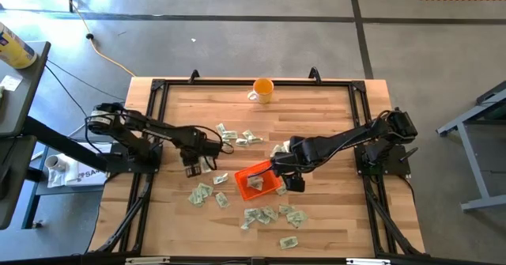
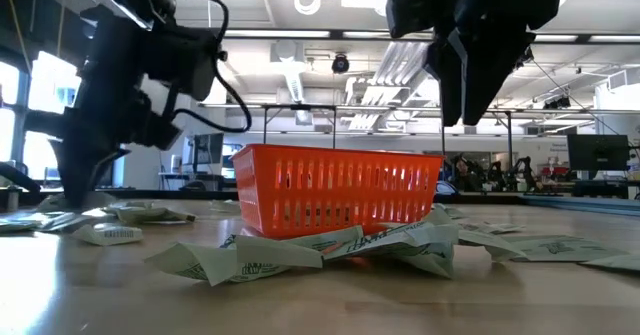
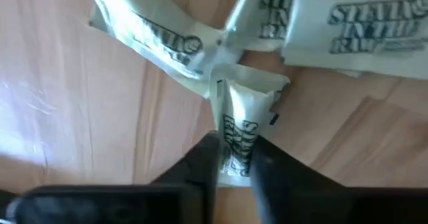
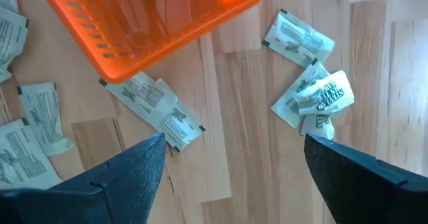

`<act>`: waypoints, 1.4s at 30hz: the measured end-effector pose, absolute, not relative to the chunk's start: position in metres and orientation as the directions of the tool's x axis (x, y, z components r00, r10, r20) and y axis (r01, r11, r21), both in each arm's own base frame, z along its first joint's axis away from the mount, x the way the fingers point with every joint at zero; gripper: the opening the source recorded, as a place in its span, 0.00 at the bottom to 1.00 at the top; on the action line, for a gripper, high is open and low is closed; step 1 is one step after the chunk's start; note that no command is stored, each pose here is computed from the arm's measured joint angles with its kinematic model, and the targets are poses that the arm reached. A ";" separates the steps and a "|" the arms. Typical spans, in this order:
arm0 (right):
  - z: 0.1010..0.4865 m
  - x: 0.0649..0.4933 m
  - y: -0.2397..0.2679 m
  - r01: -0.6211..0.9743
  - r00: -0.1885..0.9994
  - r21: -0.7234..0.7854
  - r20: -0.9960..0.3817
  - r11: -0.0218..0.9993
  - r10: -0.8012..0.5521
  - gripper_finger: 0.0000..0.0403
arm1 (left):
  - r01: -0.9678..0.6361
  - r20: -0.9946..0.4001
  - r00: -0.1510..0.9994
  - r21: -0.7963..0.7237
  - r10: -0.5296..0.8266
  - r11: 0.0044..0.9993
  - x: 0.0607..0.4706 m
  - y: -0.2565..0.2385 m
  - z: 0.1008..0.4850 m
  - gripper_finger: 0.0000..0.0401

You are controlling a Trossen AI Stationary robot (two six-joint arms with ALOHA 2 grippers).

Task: Pick and place Stevia / Truvia into bins
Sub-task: Put the stevia packet into the bin

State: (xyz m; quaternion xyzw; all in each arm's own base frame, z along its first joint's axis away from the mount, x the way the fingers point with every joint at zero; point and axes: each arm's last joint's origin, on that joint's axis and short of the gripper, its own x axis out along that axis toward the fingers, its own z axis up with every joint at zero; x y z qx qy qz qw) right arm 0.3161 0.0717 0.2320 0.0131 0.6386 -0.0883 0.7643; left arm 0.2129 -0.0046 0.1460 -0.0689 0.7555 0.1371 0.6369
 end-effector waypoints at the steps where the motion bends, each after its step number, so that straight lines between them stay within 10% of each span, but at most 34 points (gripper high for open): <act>1: 0.232 0.316 0.072 0.151 0.166 -0.094 -0.979 0.984 -0.119 0.86 | -0.287 -0.983 -0.171 0.112 0.064 0.951 0.215 -0.005 0.147 0.22; 7: 0.232 0.313 0.071 0.148 0.137 -0.105 -0.983 0.983 -0.126 0.86 | -0.324 -0.987 -0.150 0.109 0.063 0.940 0.226 -0.006 0.164 0.07; 25: 0.277 0.281 0.070 0.254 0.247 -0.157 -0.943 0.954 -0.221 0.86 | -0.473 -0.988 -0.154 0.044 -0.033 0.880 0.236 0.002 0.190 0.18; 42: 0.274 0.271 0.074 0.158 0.203 -0.260 -0.935 0.953 -0.289 0.86 | -0.523 -0.988 -0.152 0.056 -0.029 0.850 0.234 -0.030 0.189 0.59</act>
